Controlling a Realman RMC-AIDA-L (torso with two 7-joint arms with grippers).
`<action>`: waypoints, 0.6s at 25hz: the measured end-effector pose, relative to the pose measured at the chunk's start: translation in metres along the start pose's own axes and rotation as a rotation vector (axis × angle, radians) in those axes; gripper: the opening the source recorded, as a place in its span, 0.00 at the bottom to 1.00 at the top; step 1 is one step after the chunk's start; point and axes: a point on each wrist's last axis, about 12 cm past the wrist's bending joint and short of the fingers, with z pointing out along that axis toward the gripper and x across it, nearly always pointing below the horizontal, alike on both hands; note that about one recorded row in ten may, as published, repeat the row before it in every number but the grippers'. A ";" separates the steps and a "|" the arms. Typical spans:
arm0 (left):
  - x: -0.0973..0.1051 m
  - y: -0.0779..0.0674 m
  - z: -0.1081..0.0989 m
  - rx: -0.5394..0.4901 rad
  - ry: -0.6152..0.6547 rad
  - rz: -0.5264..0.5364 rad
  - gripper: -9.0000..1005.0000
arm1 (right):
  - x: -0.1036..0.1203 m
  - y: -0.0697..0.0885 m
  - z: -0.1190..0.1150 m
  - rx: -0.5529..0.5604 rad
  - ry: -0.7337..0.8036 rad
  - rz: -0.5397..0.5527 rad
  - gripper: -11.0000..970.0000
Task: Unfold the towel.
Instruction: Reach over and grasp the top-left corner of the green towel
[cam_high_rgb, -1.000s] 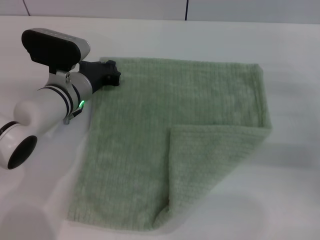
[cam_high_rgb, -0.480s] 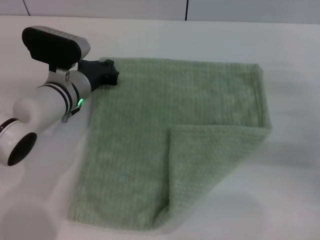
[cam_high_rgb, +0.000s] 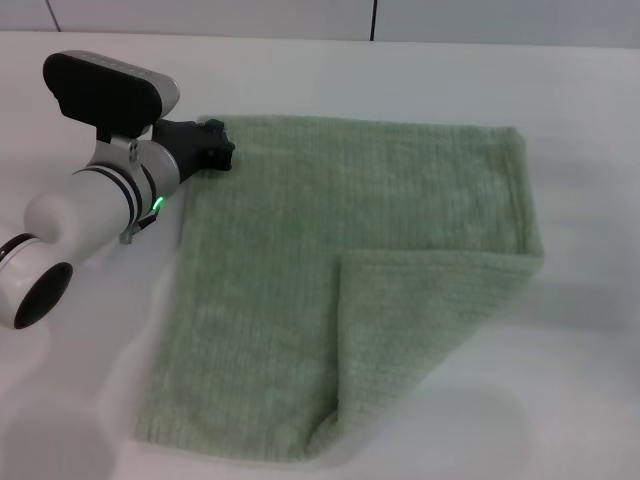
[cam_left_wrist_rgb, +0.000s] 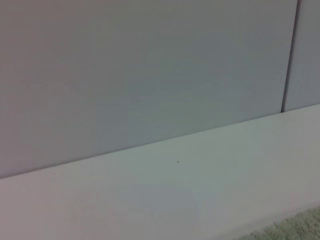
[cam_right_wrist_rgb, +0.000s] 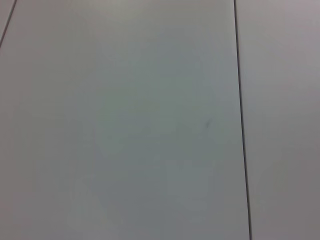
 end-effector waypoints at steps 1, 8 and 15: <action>0.000 0.000 0.000 0.000 0.000 0.000 0.01 | 0.000 0.000 0.000 -0.001 0.000 0.000 0.80; 0.000 0.000 0.000 0.001 0.000 0.000 0.02 | -0.001 0.001 0.003 -0.013 -0.005 0.159 0.80; 0.000 0.000 0.000 0.000 0.001 0.001 0.02 | -0.008 0.009 0.015 -0.197 0.019 0.393 0.80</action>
